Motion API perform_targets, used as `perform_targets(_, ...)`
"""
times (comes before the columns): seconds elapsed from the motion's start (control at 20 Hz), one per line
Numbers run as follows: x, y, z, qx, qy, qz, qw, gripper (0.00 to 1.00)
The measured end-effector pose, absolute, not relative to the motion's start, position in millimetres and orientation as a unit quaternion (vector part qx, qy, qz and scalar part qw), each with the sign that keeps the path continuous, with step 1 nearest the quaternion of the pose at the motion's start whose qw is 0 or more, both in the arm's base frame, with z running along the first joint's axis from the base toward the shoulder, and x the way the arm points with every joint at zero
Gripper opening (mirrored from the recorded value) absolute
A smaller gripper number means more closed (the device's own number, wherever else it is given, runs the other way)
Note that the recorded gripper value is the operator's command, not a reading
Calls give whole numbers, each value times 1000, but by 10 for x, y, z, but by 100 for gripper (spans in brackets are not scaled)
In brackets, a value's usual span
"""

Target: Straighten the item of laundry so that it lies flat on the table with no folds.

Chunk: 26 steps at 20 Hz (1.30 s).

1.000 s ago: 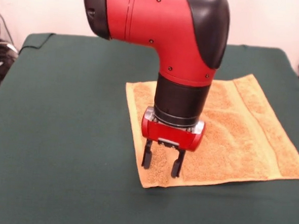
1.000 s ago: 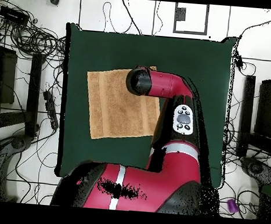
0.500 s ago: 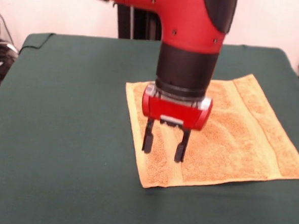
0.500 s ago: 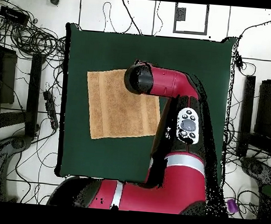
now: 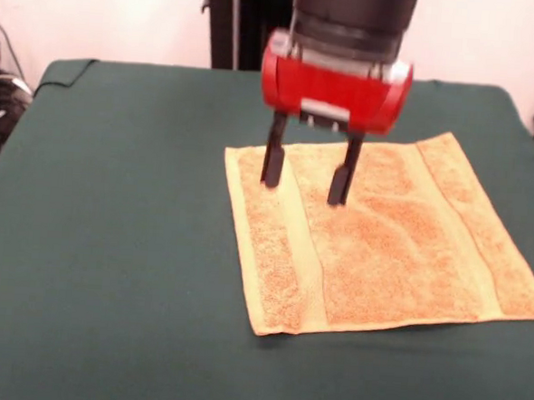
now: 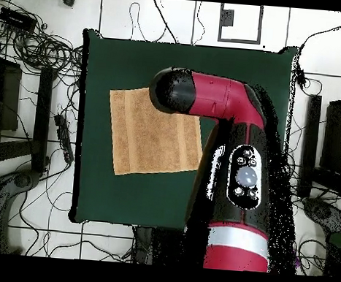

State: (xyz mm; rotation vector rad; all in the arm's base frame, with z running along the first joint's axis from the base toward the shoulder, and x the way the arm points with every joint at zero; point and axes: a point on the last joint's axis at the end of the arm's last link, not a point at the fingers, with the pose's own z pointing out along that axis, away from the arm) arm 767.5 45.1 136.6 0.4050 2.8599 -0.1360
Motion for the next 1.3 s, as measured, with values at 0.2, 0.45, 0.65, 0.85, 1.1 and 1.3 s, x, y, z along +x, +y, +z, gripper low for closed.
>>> perform_targets(0.2, 7652, 449, 1650, 142, 982, -49, 111, 100)
perform_targets(0.45, 7630, 447, 1942, 145, 983, -50, 104, 100)
perform_targets(0.65, 7605, 448, 2157, 147, 982, -50, 108, 100)
perform_targets(0.85, 7550, 452, 2467, 149, 981, -51, 112, 100)
perform_targets(1.1, 7505, 467, 2770, 151, 981, -51, 115, 100)
perform_targets(1.3, 7476, 480, 2966, 152, 980, -51, 116, 100)
